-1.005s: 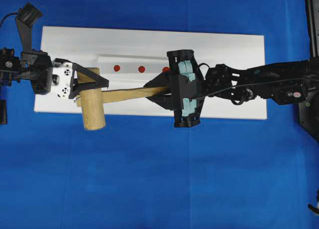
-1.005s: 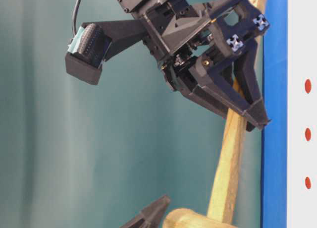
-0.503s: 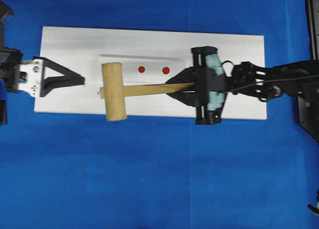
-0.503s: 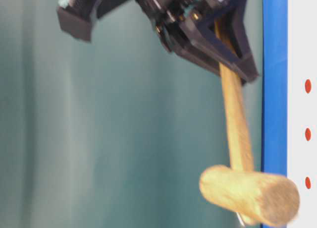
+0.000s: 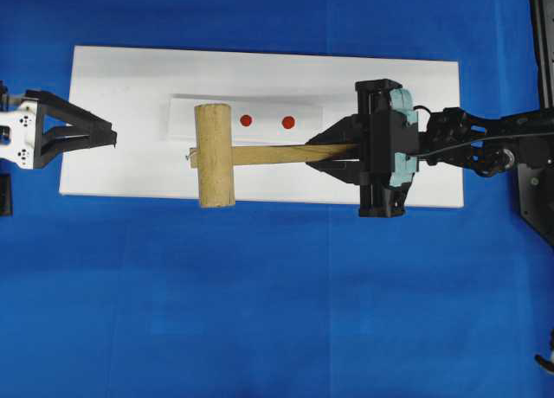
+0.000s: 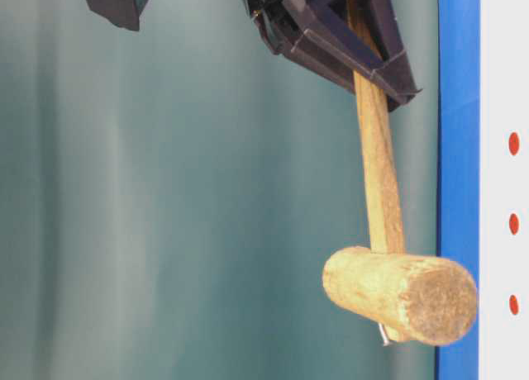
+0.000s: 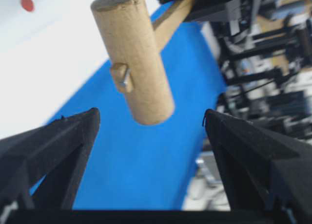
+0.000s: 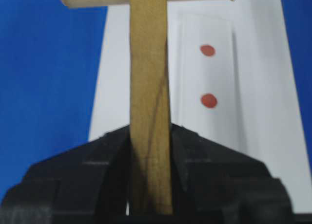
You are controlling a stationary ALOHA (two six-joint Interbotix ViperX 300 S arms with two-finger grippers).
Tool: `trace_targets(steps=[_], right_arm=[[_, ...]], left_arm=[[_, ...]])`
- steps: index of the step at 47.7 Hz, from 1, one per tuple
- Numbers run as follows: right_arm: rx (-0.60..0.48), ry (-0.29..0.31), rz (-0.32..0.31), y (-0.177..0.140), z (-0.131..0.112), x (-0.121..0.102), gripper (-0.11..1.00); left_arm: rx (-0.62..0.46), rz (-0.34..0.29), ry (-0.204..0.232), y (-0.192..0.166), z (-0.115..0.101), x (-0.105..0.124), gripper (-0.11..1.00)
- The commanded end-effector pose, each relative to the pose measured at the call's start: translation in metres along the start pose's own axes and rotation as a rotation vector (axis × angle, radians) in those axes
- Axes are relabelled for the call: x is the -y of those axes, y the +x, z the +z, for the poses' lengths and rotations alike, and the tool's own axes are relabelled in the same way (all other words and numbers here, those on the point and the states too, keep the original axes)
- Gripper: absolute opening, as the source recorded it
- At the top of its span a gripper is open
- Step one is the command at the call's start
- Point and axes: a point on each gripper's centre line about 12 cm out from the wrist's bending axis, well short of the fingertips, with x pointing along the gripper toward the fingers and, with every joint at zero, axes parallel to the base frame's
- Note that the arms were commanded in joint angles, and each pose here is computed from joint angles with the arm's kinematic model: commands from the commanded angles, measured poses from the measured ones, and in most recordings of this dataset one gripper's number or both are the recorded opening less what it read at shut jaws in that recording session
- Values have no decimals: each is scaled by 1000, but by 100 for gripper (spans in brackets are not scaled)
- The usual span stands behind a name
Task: Hit the mark with a hammer.
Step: 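Open the left gripper and carry the mallet off the board with right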
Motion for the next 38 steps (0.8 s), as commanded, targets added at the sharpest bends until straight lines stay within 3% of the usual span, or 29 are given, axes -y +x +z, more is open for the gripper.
trace_targets(steps=[1,9,20,25,30,38], right_arm=[[56,25,11,-4,18,-7,7],[49,65,59,-2,19,-28,7],[39,110,128,4,19,-65,7],[35,137,144,9,18,-81,7],[38,155,141,15,16,-92,7],[36,173,129,24,12,-104,7]], left_arm=[[3,4,88,2,2,2,85],[-12,23,270,8,0,-1,85],[-64,68,620,21,-4,-10,85],[-77,72,747,24,-4,-11,85],[-74,70,814,25,-3,-11,85],[-66,68,849,24,-2,-11,85]])
